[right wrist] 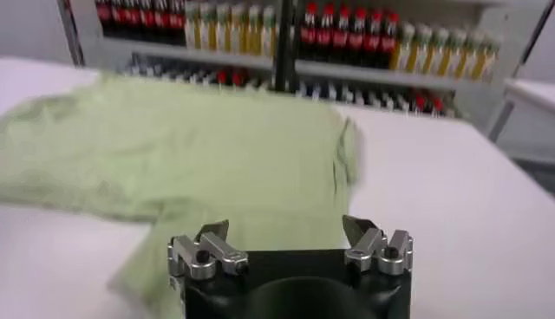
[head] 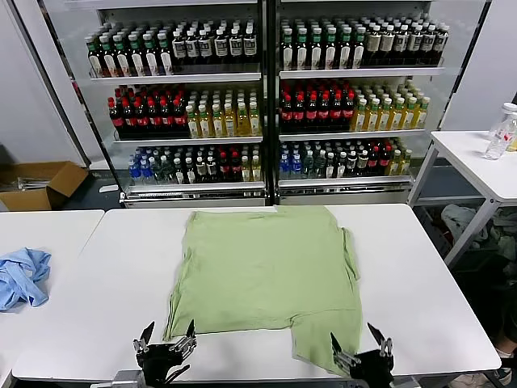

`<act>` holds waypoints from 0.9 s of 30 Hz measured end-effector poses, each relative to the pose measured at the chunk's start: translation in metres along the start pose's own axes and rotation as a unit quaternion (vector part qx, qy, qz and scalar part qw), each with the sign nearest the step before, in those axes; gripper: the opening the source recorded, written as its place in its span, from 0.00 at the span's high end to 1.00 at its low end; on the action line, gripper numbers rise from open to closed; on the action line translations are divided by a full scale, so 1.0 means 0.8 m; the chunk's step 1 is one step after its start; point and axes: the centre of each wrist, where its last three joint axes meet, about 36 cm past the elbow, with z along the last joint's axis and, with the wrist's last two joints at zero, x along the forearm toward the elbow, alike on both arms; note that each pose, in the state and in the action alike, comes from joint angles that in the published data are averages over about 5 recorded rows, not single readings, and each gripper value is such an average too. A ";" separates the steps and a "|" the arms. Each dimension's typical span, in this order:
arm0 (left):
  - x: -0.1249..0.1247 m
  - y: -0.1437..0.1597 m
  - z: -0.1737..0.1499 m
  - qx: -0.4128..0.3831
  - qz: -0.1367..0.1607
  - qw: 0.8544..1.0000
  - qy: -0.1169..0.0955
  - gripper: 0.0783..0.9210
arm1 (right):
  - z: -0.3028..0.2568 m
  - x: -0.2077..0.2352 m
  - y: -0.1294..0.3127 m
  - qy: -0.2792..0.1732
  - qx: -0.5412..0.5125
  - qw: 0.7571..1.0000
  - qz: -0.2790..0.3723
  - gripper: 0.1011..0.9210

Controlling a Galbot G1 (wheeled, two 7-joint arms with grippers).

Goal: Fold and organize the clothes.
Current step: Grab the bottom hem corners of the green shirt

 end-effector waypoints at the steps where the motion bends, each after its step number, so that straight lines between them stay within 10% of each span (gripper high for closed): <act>1: -0.002 0.000 0.001 -0.001 -0.001 1.000 0.003 0.12 | 0.001 0.000 0.000 0.002 -0.001 1.000 0.000 0.12; 27: -0.047 0.033 0.011 0.023 0.015 0.998 0.060 0.89 | 0.015 -0.004 -0.002 0.032 -0.064 0.997 -0.034 0.94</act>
